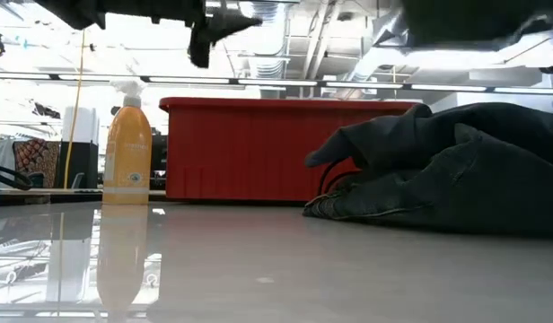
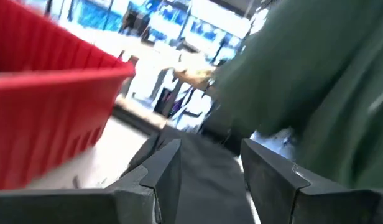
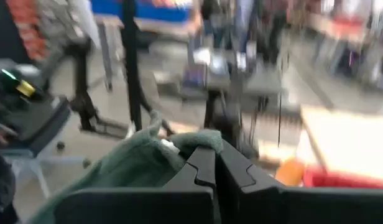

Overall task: Fold laundry
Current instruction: Remove the green shirt from the red bin

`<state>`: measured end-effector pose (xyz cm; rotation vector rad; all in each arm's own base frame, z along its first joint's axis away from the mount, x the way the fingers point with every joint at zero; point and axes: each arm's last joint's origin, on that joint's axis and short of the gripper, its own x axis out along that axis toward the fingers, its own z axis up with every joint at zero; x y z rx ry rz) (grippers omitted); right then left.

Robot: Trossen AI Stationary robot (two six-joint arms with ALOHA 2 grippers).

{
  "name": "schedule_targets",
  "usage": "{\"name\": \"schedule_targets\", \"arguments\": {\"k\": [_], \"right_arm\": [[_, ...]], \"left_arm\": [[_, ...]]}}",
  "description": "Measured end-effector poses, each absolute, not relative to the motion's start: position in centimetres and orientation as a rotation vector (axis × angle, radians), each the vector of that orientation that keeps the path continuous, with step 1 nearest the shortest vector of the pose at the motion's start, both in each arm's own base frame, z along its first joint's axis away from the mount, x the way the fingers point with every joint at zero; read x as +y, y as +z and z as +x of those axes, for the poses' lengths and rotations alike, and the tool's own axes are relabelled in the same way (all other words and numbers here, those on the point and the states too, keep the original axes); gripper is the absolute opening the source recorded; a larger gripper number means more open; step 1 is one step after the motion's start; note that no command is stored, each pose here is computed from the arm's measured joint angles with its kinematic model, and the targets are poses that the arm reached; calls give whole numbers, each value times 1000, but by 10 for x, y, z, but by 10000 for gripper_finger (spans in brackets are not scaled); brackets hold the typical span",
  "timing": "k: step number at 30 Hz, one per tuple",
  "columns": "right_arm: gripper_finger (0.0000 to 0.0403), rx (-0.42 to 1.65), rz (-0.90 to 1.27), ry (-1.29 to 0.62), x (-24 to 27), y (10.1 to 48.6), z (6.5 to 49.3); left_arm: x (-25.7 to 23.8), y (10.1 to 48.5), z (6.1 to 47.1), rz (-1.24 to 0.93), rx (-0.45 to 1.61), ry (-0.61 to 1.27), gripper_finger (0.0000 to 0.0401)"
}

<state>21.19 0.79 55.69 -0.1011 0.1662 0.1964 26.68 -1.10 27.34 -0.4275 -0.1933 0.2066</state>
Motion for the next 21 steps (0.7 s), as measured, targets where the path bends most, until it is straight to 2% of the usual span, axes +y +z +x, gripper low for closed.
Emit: {"name": "schedule_targets", "arguments": {"k": [4,10,17,21], "right_arm": [[19,368,-9,158,-5,505,272],[22,563,236,246,-21,405,361],[53,844,450,490,-22,324,401],[67,918,512,585,-20,308,403]], "left_arm": [[-18,283,269,-331,-202,189,153],[-30,280,266,-288,-125,275,153],[-49,276,242,-304,38,376,153],[-54,278,222,-342,92,430,153]]}}
